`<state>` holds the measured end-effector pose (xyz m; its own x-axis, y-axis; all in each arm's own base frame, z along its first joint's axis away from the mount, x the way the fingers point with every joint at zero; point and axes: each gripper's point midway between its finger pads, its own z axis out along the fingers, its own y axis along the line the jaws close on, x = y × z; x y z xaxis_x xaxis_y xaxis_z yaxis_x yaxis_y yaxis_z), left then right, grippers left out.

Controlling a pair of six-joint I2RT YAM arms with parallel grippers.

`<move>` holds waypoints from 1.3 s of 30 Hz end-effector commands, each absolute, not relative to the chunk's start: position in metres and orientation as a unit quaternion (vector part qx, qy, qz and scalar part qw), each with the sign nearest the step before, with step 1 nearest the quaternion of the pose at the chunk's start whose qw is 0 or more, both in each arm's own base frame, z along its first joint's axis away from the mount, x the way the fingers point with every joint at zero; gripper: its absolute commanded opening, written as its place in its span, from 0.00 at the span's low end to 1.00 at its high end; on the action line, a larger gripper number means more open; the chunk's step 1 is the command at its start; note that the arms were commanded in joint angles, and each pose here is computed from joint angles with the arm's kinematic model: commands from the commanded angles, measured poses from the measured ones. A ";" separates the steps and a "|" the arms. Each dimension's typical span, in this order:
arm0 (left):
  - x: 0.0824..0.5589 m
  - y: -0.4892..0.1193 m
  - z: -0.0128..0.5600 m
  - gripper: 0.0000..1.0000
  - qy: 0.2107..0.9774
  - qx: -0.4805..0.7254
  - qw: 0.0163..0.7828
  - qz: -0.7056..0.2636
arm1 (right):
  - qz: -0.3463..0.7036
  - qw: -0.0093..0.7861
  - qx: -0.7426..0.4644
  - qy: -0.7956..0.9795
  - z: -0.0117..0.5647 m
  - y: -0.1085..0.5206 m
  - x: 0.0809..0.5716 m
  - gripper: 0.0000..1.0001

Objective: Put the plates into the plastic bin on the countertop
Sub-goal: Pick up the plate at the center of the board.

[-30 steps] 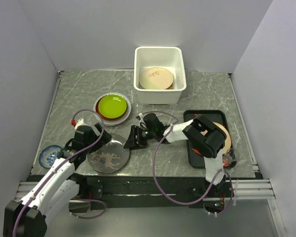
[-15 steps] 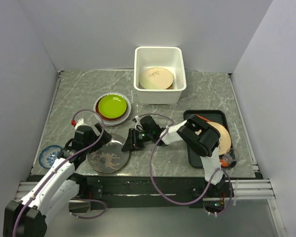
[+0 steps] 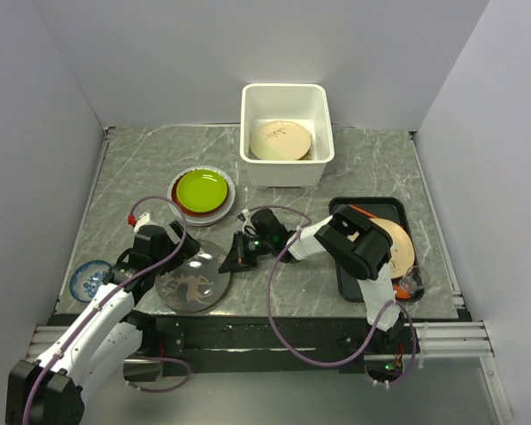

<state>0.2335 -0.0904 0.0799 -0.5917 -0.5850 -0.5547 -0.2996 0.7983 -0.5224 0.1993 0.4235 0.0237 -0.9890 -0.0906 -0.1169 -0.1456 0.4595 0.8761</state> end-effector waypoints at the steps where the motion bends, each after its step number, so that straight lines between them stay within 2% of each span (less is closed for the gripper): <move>1: 0.242 -0.096 0.096 0.99 0.859 -0.250 0.394 -0.212 | 0.489 0.044 -0.073 0.868 0.011 0.418 0.199 0.00; 23: 0.248 -0.096 0.120 0.99 0.843 -0.251 0.420 -0.223 | 0.502 0.073 -0.072 0.859 0.033 0.416 0.203 0.00; 39: 0.265 -0.102 0.131 0.99 0.837 -0.231 0.438 -0.231 | 0.505 0.124 -0.035 0.853 0.063 0.378 0.193 0.00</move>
